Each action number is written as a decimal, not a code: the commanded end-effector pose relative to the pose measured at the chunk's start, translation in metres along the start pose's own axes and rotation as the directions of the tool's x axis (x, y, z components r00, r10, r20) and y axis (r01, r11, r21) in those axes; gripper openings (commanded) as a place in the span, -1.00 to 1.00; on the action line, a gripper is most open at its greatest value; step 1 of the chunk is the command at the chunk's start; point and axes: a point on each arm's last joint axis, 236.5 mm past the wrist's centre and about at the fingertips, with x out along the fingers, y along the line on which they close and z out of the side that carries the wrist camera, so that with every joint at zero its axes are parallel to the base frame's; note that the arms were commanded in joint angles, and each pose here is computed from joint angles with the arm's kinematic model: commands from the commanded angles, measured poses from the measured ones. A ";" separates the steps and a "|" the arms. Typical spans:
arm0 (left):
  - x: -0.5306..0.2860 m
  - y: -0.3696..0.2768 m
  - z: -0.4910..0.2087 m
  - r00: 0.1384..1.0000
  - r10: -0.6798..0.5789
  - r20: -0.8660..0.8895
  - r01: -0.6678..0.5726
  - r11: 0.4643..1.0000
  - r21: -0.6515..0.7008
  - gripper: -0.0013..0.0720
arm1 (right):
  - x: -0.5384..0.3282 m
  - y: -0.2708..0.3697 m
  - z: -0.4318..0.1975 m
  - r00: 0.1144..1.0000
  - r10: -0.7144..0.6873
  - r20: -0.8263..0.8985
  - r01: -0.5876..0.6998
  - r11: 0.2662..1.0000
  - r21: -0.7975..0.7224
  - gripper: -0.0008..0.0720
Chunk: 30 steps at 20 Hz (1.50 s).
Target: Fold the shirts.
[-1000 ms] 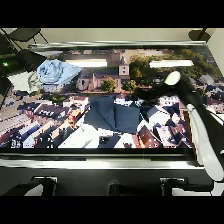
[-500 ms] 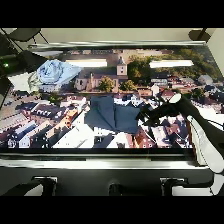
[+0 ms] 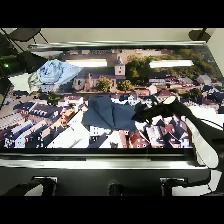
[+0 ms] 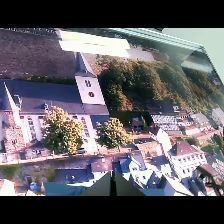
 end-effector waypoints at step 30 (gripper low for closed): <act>0.000 0.000 -0.001 1.000 0.000 -0.002 0.000 0.999 0.054 -0.87 | -0.477 -0.166 -0.050 0.713 -0.571 0.406 0.182 0.711 0.680 -0.86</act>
